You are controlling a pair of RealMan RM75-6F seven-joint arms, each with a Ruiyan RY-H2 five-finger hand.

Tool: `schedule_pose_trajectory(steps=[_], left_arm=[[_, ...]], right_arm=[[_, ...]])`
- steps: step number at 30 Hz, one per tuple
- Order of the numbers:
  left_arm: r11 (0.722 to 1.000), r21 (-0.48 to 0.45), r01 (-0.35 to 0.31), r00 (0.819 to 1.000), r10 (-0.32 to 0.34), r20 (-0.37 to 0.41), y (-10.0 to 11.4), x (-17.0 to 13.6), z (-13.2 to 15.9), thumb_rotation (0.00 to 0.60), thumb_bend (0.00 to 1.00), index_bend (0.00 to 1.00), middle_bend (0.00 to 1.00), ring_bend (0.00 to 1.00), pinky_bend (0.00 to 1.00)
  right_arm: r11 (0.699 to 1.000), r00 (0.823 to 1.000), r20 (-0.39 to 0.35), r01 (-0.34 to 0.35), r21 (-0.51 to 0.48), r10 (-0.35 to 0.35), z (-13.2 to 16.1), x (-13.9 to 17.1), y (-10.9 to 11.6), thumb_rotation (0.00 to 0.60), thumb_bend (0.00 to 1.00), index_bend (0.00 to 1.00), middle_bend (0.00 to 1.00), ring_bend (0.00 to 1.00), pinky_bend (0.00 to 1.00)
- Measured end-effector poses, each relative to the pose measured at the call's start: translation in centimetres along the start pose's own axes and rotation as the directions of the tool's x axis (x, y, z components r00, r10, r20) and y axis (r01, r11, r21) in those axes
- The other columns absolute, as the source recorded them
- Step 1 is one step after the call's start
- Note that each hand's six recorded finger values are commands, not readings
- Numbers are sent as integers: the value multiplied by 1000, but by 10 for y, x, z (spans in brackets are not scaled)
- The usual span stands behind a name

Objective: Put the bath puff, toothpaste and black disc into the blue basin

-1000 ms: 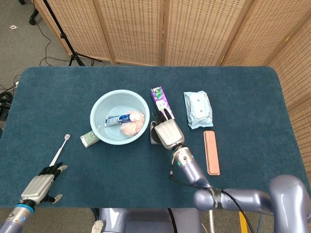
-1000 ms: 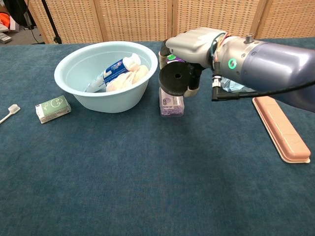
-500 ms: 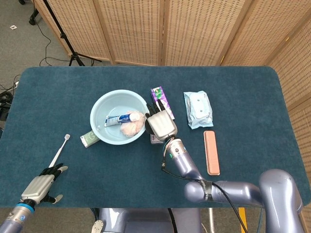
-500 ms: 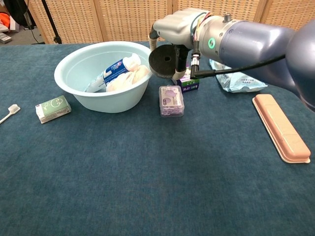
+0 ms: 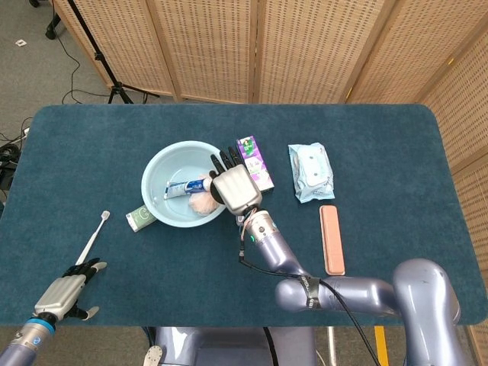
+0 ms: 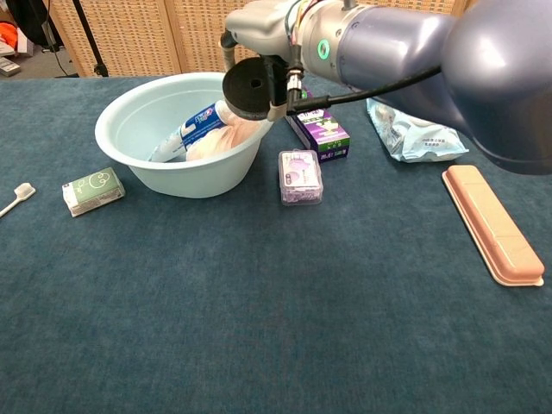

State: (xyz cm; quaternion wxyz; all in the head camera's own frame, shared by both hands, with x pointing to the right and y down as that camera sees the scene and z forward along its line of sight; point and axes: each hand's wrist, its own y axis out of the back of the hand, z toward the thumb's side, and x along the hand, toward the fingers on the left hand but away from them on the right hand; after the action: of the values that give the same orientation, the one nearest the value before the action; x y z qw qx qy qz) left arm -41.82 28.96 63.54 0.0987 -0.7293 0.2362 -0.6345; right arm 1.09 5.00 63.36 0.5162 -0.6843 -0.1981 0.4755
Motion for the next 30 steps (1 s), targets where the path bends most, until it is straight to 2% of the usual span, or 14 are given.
schedule_pose_trajectory(steps=[12, 14, 19, 21, 30], left_arm=[[1000, -22, 8, 1000, -7, 10, 2, 1, 0, 600, 283, 0, 0, 0, 0], [1000, -22, 9, 1000, -8, 11, 2, 1, -1, 600, 283, 0, 0, 0, 0], [1000, -21, 12, 1000, -11, 12, 1, 1, 0, 600, 282, 0, 0, 0, 0], [1000, -19, 12, 1000, -12, 14, 1, 1, 0, 600, 283, 0, 0, 0, 0], [1000, -12, 13, 1000, -13, 18, 0, 1, 2, 600, 282, 0, 0, 0, 0]], right_arm=[[1000, 998, -58, 5, -23, -6, 45, -11, 4, 600, 260, 434, 89, 48, 24], [999, 998, -58, 4, -31, -6, 49, -11, 2, 600, 249, 392, 80, 44, 24], [998, 998, -67, 7, -61, -11, 53, -11, 2, 600, 178, 182, 7, 0, 24], [997, 997, -70, 10, -72, -15, 53, -11, 1, 600, 159, 143, 0, 0, 24], [994, 997, -79, 18, -111, -27, 47, -7, -2, 600, 131, 103, 0, 0, 24]])
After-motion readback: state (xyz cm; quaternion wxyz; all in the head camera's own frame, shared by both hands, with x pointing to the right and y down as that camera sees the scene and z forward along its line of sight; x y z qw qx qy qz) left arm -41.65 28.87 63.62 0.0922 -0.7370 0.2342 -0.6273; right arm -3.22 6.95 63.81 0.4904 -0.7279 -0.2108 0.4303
